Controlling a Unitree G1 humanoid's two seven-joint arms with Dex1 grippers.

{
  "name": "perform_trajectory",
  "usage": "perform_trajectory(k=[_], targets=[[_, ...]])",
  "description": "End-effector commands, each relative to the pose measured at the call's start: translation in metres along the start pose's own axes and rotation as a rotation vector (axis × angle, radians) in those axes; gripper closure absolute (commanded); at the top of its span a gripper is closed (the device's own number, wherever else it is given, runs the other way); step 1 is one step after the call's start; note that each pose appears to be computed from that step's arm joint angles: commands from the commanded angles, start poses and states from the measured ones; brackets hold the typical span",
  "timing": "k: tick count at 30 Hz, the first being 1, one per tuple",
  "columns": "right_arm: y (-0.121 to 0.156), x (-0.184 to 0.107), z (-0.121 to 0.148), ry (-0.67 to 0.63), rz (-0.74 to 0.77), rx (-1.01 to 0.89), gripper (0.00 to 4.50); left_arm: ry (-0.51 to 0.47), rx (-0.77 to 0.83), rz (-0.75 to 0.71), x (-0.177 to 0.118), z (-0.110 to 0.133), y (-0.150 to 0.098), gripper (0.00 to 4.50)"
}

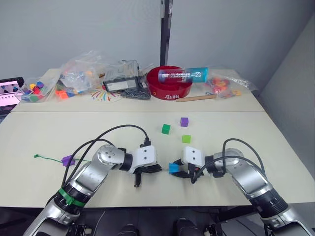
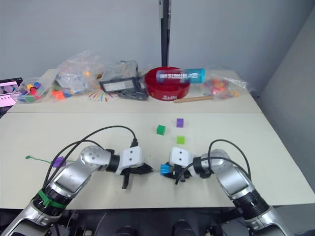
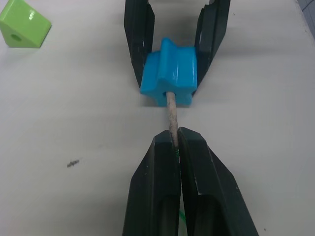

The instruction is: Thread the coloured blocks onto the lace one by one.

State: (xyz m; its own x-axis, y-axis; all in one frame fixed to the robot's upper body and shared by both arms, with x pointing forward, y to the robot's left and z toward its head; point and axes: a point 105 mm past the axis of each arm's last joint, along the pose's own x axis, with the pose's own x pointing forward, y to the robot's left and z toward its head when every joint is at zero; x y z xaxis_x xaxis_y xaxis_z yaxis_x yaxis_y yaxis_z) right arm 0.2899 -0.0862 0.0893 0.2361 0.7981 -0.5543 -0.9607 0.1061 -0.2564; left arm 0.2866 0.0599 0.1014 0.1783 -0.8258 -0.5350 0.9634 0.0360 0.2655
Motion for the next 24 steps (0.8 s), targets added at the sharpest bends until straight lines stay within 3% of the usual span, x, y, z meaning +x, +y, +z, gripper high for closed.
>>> perform_trajectory(k=[1, 9, 10, 18, 24], targets=[[0.004, 0.004, 0.001, 0.015, 0.006, -0.007, 3.22, -0.059, 0.076, -0.018, 0.008, 0.023, 0.003, 4.5], [0.004, 0.004, 0.004, 0.013, -0.009, 0.004, 3.22, -0.084, 0.018, -0.057, 0.02, 0.018, -0.001, 4.5], [0.004, 0.003, 0.003, 0.014, -0.01, 0.005, 3.22, -0.087, 0.015, -0.056, 0.016, 0.018, 0.0, 3.81], [0.005, 0.001, -0.001, 0.029, -0.014, 0.011, 3.22, -0.085, 0.017, -0.015, -0.015, 0.016, 0.009, 1.26], [0.005, -0.001, -0.001, 0.047, -0.008, 0.012, 3.22, -0.026, -0.06, 0.027, -0.031, -0.015, 0.01, 1.19]])
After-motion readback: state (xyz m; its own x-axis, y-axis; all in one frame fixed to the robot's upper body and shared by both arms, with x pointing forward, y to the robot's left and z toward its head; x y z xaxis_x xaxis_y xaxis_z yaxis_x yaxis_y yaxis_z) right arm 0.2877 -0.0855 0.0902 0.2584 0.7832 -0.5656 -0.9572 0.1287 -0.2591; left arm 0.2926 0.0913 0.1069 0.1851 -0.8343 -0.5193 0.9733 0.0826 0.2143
